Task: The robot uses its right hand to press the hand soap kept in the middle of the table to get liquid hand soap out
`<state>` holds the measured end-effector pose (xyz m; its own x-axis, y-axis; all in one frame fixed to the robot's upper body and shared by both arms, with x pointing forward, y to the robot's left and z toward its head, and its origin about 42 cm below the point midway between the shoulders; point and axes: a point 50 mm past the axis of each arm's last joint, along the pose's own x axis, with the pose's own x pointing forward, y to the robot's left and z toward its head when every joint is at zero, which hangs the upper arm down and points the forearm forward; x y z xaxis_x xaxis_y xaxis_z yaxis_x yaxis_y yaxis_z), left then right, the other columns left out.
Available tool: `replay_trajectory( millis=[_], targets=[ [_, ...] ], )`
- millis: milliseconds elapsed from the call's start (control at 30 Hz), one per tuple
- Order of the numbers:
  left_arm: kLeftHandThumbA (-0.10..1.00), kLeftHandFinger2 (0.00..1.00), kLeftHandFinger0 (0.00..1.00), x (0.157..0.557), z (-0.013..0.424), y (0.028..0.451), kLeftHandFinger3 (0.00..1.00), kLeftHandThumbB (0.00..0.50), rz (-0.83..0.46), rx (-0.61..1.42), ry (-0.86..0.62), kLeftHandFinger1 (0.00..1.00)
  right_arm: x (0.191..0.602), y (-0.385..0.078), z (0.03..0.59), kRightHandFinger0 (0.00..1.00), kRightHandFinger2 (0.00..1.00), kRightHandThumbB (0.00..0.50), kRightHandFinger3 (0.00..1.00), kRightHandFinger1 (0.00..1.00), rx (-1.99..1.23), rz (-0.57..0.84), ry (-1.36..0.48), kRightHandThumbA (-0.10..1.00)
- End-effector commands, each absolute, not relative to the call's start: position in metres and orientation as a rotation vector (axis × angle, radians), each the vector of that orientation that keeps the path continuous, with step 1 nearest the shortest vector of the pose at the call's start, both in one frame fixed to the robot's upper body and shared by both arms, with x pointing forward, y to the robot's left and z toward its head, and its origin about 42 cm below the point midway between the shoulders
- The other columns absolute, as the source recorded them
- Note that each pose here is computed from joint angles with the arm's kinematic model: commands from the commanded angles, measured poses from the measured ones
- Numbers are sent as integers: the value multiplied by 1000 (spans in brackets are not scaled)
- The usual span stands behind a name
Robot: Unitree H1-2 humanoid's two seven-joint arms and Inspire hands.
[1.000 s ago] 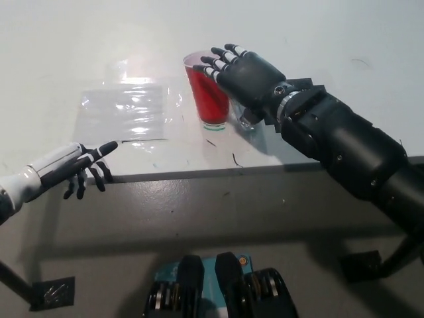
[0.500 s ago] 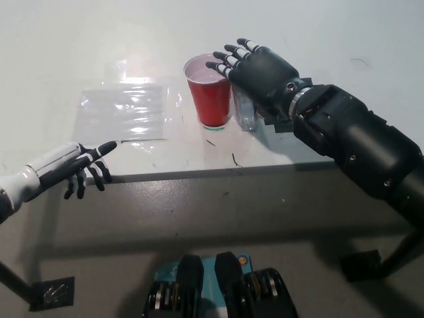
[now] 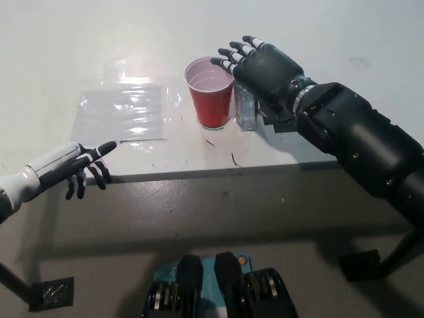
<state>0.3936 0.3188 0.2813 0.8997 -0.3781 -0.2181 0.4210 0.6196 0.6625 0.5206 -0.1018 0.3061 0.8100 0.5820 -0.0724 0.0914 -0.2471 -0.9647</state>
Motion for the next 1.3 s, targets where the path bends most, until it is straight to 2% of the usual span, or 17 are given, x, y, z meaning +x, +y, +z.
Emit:
replay_trajectory(
  millis=[0, 233, 433, 567, 633, 867, 900, 967, 1000, 1233, 1267],
  targets=[
    [1000, 425, 200, 394, 298, 328, 646, 200, -438, 799, 39, 243, 522, -106, 298, 1000, 1000, 475, 1000, 1000, -1737, 527, -460, 1000],
    [1000, 420, 199, 395, 296, 326, 642, 191, -437, 802, 30, 233, 527, -116, 293, 1000, 1000, 494, 1000, 1000, -1585, 487, -415, 1000],
    [1000, 420, 179, 392, 292, 324, 639, 206, -433, 776, 43, 235, 525, -118, 270, 1000, 1000, 496, 1000, 1000, -1431, 483, -366, 1000],
    [1000, 392, 158, 392, 295, 323, 640, 179, -437, 798, 28, 214, 524, -121, 261, 1000, 1000, 467, 1000, 1000, -1353, 452, -364, 1000],
    [1000, 395, 155, 395, 298, 323, 635, 185, -440, 803, 21, 212, 525, -122, 259, 1000, 1000, 469, 1000, 1000, -1339, 447, -344, 1000],
    [1000, 398, 177, 397, 297, 323, 628, 225, -441, 785, 31, 226, 521, -117, 248, 1000, 1000, 484, 1000, 1000, -1387, 470, -326, 1000],
    [1000, 393, 169, 397, 297, 323, 618, 229, -440, 784, 32, 223, 520, -117, 247, 1000, 1000, 472, 1000, 1000, -1398, 473, -323, 1000],
    [1000, 385, 158, 396, 298, 323, 613, 212, -437, 797, 23, 215, 519, -117, 244, 1000, 1000, 478, 1000, 1000, -1433, 490, -300, 1000],
    [1000, 401, 168, 397, 300, 324, 616, 215, -437, 806, 17, 223, 519, -117, 243, 1000, 1000, 493, 1000, 1000, -1447, 494, -283, 1000],
    [1000, 434, 207, 400, 309, 324, 640, 227, -432, 809, 7, 249, 518, -115, 235, 1000, 1000, 500, 1000, 1000, -1512, 527, -229, 1000],
    [1000, 420, 165, 401, 311, 324, 628, 222, -432, 819, -3, 225, 516, -114, 227, 1000, 1000, 500, 1000, 1000, -1513, 544, -216, 1000]
  ],
)
